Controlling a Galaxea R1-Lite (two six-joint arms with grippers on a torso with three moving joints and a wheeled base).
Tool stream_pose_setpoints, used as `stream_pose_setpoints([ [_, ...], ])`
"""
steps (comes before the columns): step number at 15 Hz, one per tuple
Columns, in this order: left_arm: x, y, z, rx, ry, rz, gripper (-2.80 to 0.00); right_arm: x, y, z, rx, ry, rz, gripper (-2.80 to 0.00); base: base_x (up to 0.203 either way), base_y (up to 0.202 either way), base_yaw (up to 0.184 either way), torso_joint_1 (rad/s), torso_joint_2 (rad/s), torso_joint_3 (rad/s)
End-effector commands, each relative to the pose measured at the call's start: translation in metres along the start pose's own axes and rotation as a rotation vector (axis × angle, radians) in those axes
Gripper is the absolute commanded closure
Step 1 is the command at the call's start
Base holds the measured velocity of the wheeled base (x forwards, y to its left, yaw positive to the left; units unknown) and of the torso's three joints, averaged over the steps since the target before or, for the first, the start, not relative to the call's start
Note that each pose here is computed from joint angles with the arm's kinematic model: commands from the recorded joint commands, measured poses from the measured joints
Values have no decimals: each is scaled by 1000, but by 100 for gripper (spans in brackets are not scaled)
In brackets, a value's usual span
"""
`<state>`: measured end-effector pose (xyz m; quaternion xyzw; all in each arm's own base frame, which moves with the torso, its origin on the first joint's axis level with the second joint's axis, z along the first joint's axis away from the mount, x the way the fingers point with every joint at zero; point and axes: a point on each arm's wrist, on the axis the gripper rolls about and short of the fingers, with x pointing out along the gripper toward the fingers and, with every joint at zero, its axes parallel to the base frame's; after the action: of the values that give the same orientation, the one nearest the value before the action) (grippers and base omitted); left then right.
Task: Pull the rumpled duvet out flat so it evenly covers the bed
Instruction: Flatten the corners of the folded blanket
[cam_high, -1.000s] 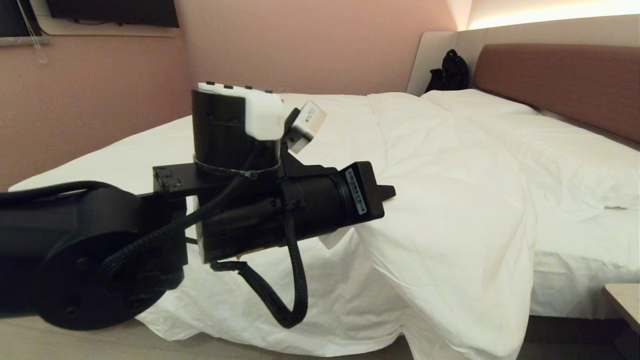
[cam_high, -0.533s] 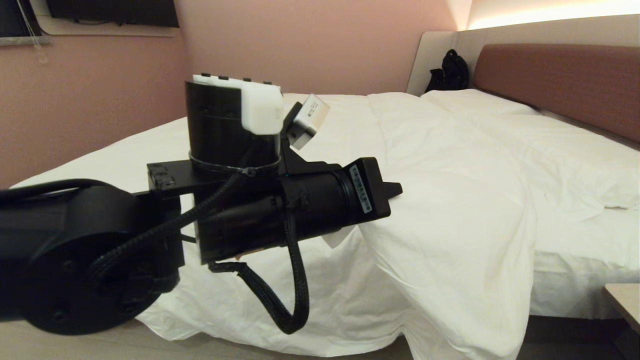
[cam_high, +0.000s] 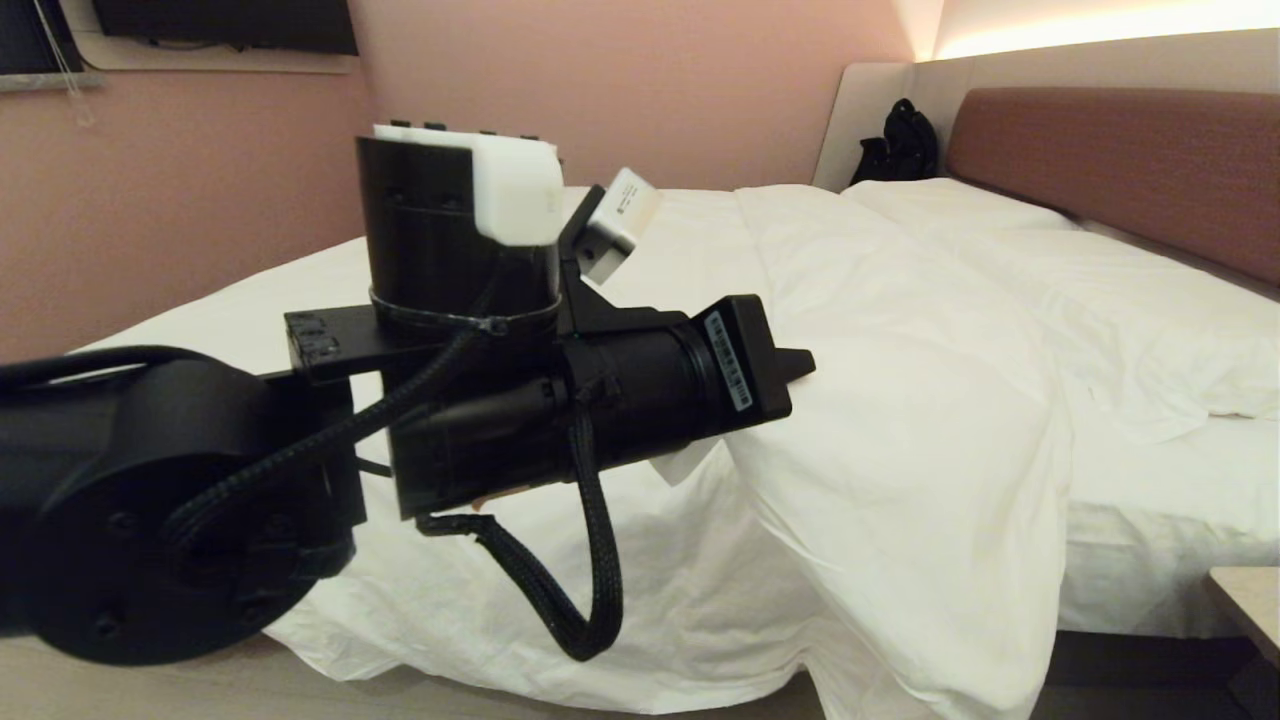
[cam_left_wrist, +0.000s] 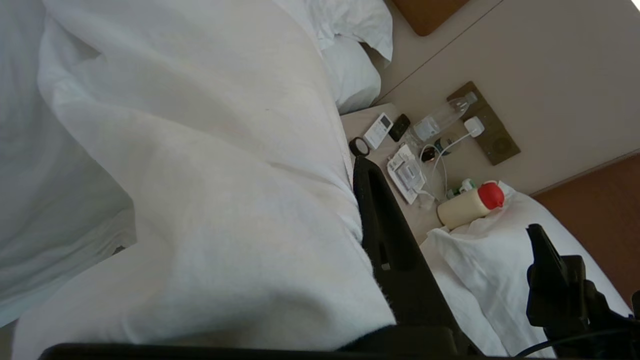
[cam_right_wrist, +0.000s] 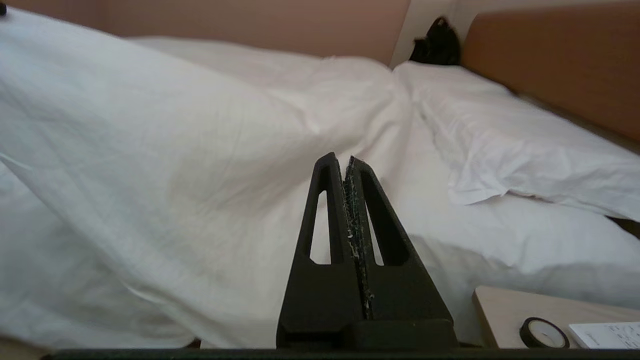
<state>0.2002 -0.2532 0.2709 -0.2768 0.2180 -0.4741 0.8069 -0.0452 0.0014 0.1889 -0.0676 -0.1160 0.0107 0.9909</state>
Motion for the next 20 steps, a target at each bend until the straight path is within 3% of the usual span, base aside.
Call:
stream_pose_setpoints([
  [1, -1, -4, 4, -3, -14, -14, 0, 37, 0, 6, 13, 168, 113, 0, 0, 0, 0, 0, 0, 0],
  [4, -4, -10, 11, -1, -37, -34, 0, 74, 1, 0, 44, 314, 233, 0, 0, 0, 0, 0, 0, 0],
  [9, 1, -25, 25, 2, -77, -82, 0, 152, 7, -28, 77, 486, 330, 0, 0, 0, 0, 0, 0, 0],
  [14, 4, -25, 24, -2, -74, -83, 0, 153, 44, -55, 2, 559, 491, 0, 0, 0, 0, 0, 0, 0],
  [15, 4, -25, 24, -2, -74, -84, 0, 152, 50, -63, -24, 592, 500, -280, 0, 0, 0, 0, 0, 0],
  [20, 4, -26, 24, -1, -76, -85, 0, 143, 53, -67, -66, 584, 539, -280, 0, 0, 0, 0, 0, 0],
])
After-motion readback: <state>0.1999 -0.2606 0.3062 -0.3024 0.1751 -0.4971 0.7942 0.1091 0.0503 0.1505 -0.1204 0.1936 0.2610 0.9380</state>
